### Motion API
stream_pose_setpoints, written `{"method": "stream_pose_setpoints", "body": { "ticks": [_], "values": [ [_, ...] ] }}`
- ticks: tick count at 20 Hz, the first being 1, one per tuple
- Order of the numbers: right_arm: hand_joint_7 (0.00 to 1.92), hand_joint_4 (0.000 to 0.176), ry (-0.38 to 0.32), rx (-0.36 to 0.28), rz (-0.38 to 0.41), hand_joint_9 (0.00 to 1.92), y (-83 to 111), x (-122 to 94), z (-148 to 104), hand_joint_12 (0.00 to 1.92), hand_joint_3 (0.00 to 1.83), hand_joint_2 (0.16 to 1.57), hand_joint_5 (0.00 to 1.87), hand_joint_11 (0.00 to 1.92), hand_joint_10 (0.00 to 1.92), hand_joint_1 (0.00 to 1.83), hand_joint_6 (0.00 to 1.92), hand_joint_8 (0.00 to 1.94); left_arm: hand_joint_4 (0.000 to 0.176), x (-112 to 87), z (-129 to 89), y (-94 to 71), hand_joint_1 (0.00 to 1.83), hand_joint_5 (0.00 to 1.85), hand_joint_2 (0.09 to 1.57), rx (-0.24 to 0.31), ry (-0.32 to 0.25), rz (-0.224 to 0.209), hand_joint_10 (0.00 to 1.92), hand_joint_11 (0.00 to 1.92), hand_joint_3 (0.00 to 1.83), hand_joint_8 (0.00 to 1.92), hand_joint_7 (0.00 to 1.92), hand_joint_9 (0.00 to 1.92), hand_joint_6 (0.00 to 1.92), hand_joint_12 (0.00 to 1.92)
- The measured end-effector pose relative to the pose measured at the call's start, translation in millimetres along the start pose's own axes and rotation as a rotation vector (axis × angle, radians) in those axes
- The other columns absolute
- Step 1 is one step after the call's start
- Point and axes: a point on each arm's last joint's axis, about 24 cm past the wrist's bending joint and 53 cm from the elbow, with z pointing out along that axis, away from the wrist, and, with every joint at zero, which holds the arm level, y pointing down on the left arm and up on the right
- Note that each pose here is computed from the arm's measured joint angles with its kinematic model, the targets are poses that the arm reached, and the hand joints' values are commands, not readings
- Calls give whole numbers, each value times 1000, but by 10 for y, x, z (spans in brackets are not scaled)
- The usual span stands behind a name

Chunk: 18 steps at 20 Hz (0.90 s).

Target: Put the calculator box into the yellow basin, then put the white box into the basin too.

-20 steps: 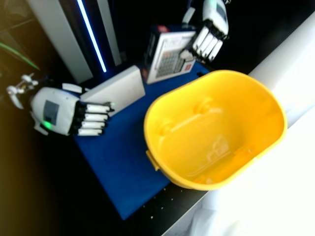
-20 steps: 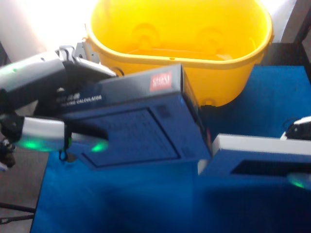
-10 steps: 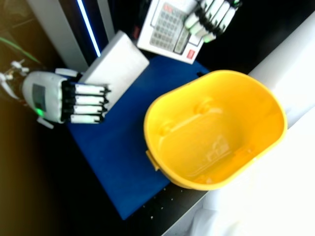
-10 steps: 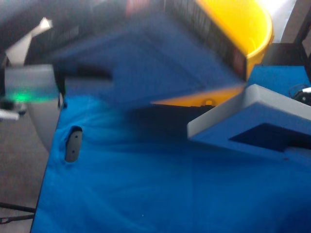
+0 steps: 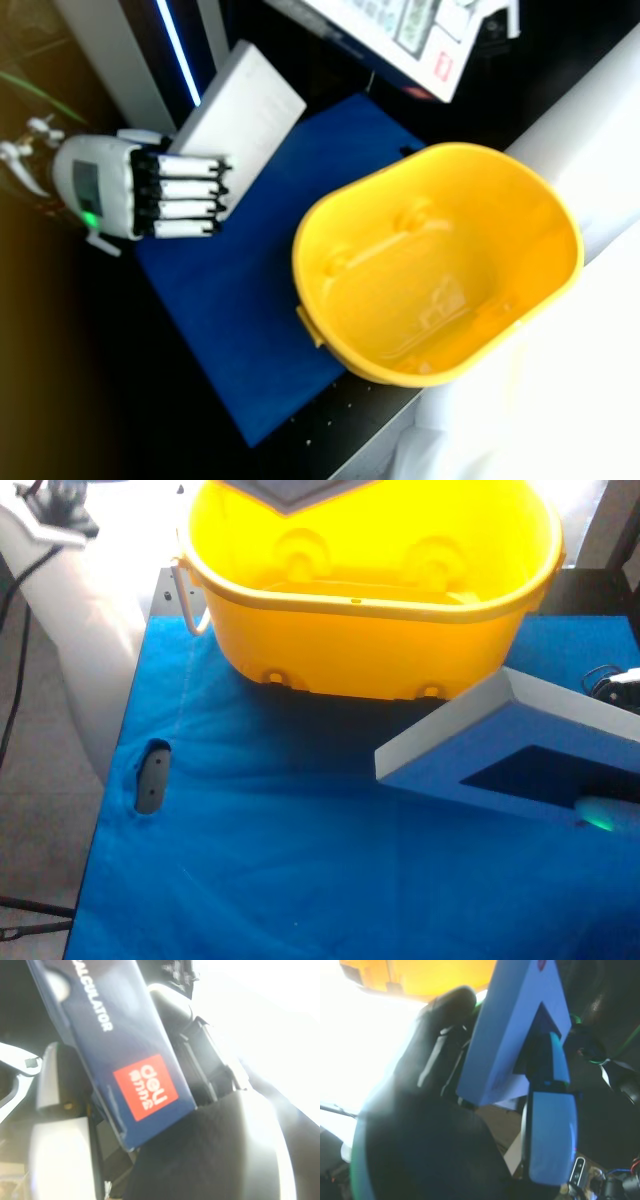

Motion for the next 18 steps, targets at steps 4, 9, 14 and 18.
{"method": "stream_pose_setpoints", "body": {
  "ticks": [4, 9, 14, 18],
  "values": [
    [1022, 0, 5, -3, 0, 958, 8, 13, 7, 1501, 1, 1122, 926, 785, 1119, 1221, 1048, 1036, 0, 43, 349, 323, 1357, 873, 1162, -89, 38, 39, 1322, 742, 0, 1140, 827, 844, 1149, 1338],
    [1008, 0, 11, -5, 2, 950, 8, 35, 30, 1504, 0, 1129, 916, 789, 1123, 1221, 1047, 1073, 0, 431, 590, 1045, 1356, 763, 1184, -293, 142, 46, 1429, 616, 0, 1220, 867, 787, 1185, 1516],
    [1014, 0, 14, -8, 2, 936, 15, 42, 47, 1493, 0, 1125, 928, 760, 1100, 1221, 1037, 1053, 0, 657, 573, 1430, 1346, 812, 1201, -425, 222, 88, 1506, 380, 1, 1298, 804, 693, 1197, 1789],
    [1015, 0, 19, -8, -1, 917, 13, 47, 48, 1506, 0, 1128, 910, 712, 1079, 1217, 1080, 1035, 0, 739, 517, 1604, 1089, 775, 1223, -488, 259, 108, 1246, 101, 0, 1074, 605, 403, 1293, 1847]
  ]
}}
